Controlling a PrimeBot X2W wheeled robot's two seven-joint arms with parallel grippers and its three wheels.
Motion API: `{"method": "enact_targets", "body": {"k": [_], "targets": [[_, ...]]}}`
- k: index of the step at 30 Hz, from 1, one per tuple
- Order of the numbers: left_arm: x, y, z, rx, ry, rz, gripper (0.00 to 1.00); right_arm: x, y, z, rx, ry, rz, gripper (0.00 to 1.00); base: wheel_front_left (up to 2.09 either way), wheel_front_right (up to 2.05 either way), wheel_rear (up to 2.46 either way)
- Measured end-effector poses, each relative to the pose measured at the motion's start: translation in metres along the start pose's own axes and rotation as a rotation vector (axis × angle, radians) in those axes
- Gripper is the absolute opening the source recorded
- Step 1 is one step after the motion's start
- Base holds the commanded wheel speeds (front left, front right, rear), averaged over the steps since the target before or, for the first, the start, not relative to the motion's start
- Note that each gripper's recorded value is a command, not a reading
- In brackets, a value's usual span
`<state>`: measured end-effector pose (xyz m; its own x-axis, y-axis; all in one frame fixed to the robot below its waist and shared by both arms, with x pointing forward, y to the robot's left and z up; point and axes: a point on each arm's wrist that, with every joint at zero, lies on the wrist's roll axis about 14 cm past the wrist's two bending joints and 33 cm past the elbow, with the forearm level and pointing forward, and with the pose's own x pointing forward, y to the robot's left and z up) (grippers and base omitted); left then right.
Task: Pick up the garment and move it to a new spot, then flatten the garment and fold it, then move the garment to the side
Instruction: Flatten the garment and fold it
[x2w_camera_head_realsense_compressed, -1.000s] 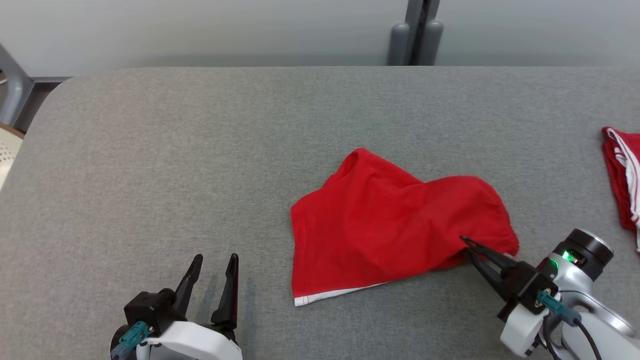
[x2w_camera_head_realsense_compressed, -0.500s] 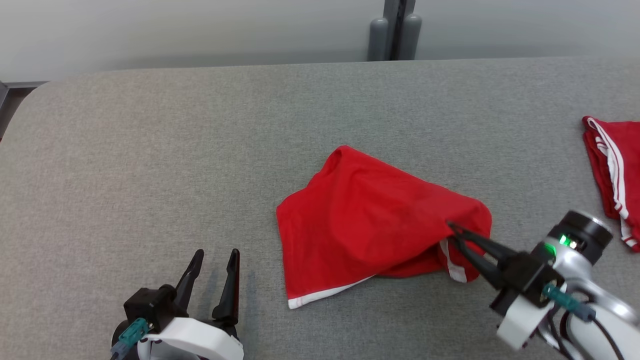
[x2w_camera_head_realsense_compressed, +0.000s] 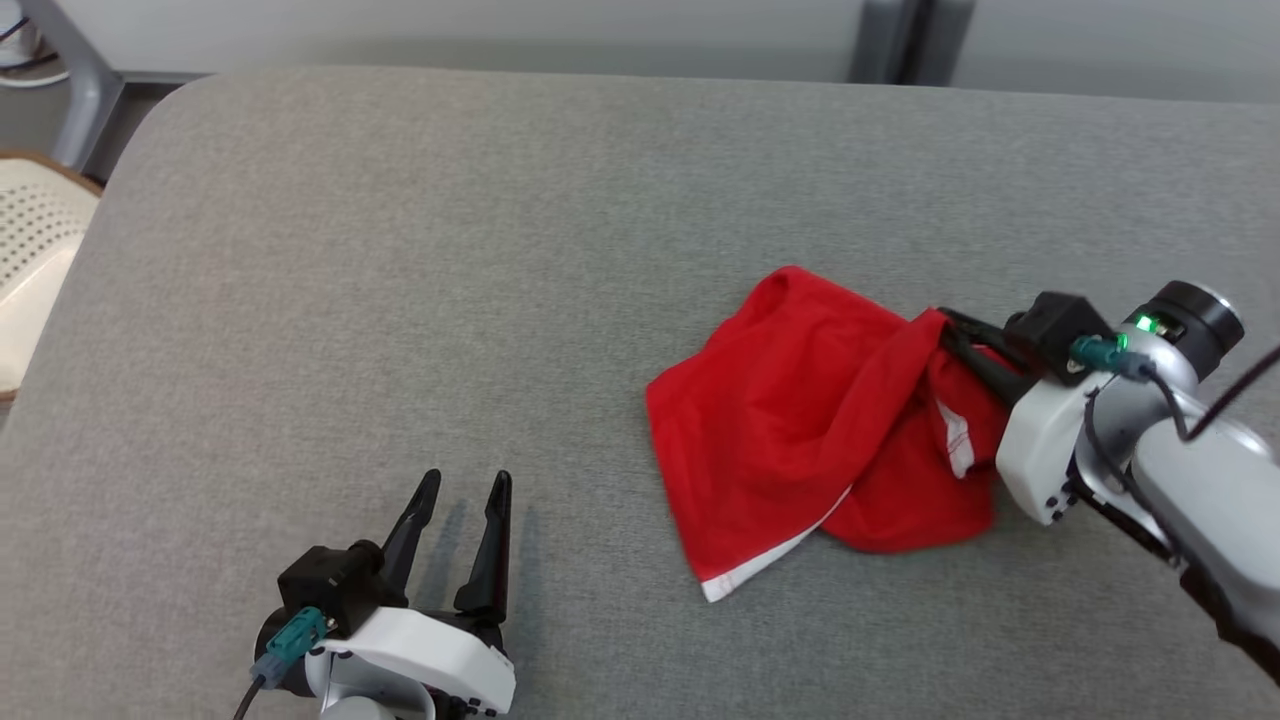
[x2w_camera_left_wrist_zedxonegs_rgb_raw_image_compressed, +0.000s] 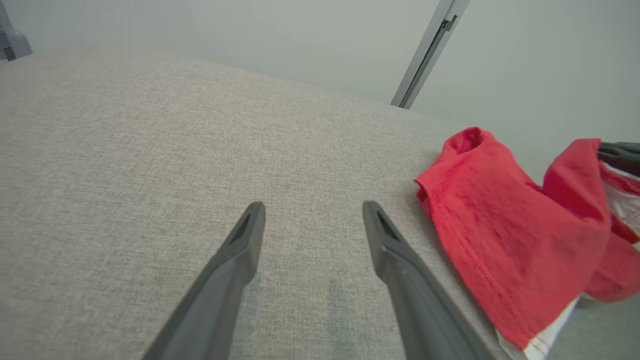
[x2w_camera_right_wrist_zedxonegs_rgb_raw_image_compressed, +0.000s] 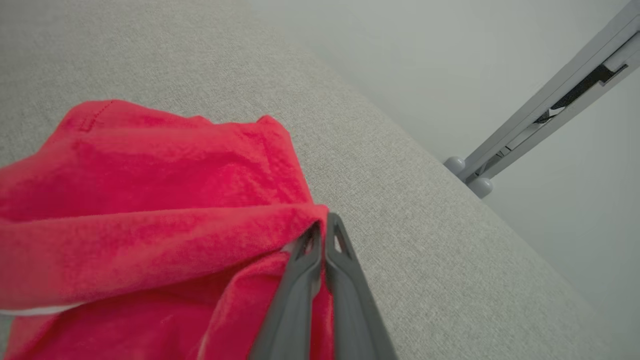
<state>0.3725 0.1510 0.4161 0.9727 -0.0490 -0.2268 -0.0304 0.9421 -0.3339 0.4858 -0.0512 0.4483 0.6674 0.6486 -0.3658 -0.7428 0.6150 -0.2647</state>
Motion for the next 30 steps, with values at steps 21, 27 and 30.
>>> {"method": "enact_targets", "body": {"k": [21, 27, 30], "targets": [[0.014, -0.016, -0.005, 0.015, 0.013, -0.056, 1.00, -0.040, -0.079, -0.022, 0.162, -0.055, -0.227, 1.00, 0.00, 0.00, 0.00], [0.018, -0.028, -0.007, 0.021, 0.020, -0.097, 1.00, -0.079, -0.083, -0.031, 0.234, -0.109, -0.326, 1.00, 0.00, 0.00, 0.00], [0.019, -0.031, -0.007, 0.026, 0.020, -0.109, 1.00, -0.092, -0.077, -0.044, 0.253, -0.092, -0.352, 1.00, 0.00, 0.00, 0.00]]}}
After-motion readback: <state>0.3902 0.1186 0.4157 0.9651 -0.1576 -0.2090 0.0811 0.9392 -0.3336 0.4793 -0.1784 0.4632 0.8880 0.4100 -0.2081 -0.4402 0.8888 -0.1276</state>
